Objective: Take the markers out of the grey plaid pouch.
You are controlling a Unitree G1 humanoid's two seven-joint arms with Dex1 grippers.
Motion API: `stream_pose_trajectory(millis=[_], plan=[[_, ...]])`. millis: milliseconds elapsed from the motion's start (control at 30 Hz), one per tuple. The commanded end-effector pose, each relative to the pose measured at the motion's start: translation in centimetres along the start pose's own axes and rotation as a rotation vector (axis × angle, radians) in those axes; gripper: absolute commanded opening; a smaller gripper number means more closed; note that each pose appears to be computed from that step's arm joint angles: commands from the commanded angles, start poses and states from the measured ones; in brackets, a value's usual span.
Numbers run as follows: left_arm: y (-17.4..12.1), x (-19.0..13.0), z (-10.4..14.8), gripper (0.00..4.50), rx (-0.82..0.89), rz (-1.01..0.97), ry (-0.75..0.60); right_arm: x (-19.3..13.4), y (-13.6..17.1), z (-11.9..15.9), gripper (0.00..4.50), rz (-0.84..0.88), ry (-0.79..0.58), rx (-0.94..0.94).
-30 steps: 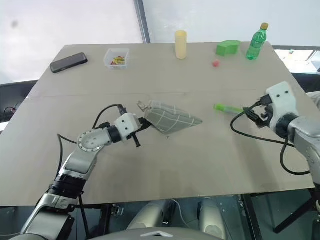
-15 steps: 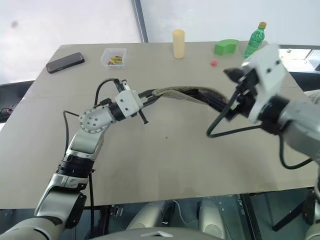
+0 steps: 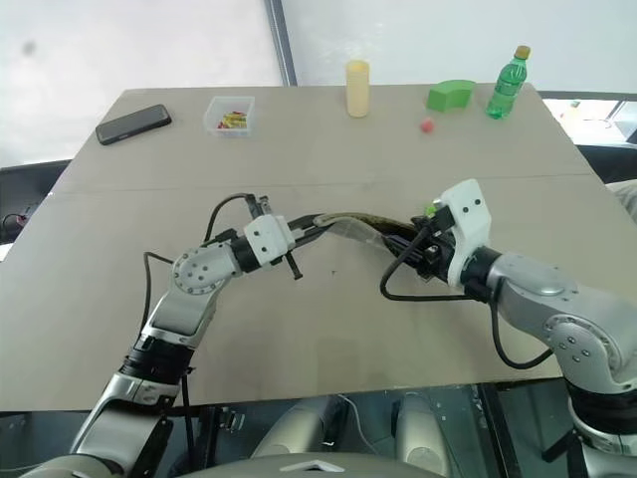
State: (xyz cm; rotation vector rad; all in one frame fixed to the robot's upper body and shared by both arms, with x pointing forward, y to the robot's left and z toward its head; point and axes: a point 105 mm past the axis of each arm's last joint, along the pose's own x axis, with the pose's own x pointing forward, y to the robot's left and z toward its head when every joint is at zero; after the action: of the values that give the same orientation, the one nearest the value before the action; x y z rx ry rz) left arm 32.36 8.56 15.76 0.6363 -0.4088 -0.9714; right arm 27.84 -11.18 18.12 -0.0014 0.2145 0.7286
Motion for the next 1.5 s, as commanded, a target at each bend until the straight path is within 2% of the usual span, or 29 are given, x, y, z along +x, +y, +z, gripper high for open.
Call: stream_pose_trajectory(millis=[33, 133, 167, 200, 267, 367, 467, 533, 933, 1033, 1100, 1267, 1500], plan=[[0.7, 0.0, 1.5, 0.0, 0.027, 0.017, -0.048, 0.1, 0.4, 0.8, 3.23, 0.02, -0.043, 0.029], [0.9, 0.0, 1.5, 0.0, 0.024, 0.02, -0.045, 0.0, 0.7, 1.8, 3.23, 0.033, -0.086, 0.013], [0.9, -0.1, 1.5, 0.0, 0.022, 0.022, -0.042, -0.4, 1.0, 2.7, 2.7, 0.047, -0.128, 0.011], [1.0, -0.1, 1.5, 0.0, 0.018, 0.026, -0.039, -0.9, 1.3, 3.4, 2.54, 0.061, -0.163, 0.015], [1.1, -0.1, 1.5, 0.0, 0.015, 0.028, -0.037, -1.7, 1.6, 4.0, 1.55, 0.069, -0.188, 0.012], [1.0, -0.1, 1.6, 0.0, 0.015, 0.023, -0.039, -2.2, 1.9, 3.3, 1.55, 0.073, -0.165, 0.021], [0.9, 0.0, 1.7, 0.0, 0.015, 0.016, -0.047, -1.9, 1.6, 2.3, 0.85, 0.055, -0.13, 0.046], [0.9, 0.0, 1.9, 0.0, 0.014, 0.013, -0.054, -1.5, 1.4, 1.9, 0.04, 0.044, -0.121, 0.062], [0.2, -0.1, 2.9, 0.0, -0.028, -0.013, -0.088, 1.9, -0.8, -1.9, 0.04, -0.053, -0.001, 0.141], [0.0, -0.3, 2.0, 0.0, -0.114, -0.002, -0.054, 2.8, 1.0, -2.3, 0.04, 0.029, 0.055, -0.084], [0.4, -0.4, 1.1, 0.0, -0.244, 0.03, -0.026, 3.6, 1.9, -3.1, 0.04, 0.067, 0.118, -0.288], [-0.6, -1.2, -0.7, 0.0, -0.531, -0.023, 0.041, 5.0, 2.2, -4.3, 0.04, 0.111, 0.201, -0.607], [-1.3, -1.6, -0.8, 0.0, -0.58, -0.089, 0.051, 7.3, 0.3, -2.6, 0.04, 0.048, 0.187, -0.866]])
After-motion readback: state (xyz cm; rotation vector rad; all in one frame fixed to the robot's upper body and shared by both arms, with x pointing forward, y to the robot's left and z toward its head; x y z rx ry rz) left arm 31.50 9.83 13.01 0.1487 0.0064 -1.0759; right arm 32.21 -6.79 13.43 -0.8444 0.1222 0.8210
